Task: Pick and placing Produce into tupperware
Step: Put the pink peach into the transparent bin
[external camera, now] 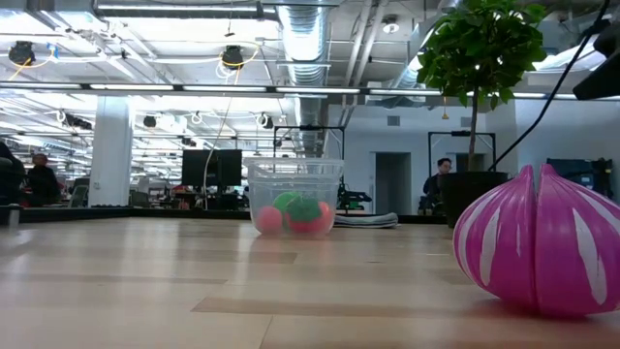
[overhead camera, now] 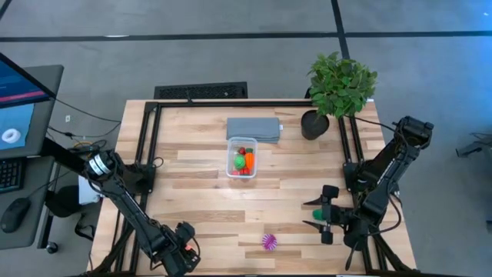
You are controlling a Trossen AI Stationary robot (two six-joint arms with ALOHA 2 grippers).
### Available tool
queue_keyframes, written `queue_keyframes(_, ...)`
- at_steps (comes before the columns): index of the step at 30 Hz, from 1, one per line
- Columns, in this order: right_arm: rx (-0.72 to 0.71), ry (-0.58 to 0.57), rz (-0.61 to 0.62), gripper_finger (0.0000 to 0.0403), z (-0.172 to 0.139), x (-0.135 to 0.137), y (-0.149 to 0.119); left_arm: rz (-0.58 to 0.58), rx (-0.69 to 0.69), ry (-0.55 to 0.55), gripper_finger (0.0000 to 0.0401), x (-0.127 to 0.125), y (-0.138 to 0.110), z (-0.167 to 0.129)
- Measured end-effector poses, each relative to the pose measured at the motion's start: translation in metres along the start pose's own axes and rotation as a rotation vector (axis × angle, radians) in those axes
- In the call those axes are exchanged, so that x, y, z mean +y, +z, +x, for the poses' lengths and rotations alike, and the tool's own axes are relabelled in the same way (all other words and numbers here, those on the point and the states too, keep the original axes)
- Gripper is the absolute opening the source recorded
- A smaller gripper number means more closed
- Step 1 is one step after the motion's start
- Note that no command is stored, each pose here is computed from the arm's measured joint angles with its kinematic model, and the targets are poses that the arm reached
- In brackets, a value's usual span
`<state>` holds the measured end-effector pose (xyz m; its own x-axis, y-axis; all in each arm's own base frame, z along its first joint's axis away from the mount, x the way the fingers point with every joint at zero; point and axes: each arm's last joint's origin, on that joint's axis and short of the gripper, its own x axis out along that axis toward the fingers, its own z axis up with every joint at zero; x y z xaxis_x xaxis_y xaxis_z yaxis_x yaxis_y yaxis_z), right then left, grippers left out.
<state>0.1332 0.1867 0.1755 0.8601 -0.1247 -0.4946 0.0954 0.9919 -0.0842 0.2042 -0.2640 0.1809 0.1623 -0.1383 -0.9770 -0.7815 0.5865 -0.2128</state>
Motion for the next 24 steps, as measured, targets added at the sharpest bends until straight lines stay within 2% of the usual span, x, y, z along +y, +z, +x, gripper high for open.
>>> queue_keyframes(14, -0.004, 0.005, 0.009, 0.0306, 0.000, 0.001, 0.001, 0.060, 0.029, 0.010, 0.0270, -0.005, 0.004, 0.022)
queue_keyframes(24, -0.007, 0.009, 0.015, 0.0306, 0.000, 0.001, 0.001, 0.066, 0.028, 0.021, 0.0270, -0.005, 0.004, 0.023)
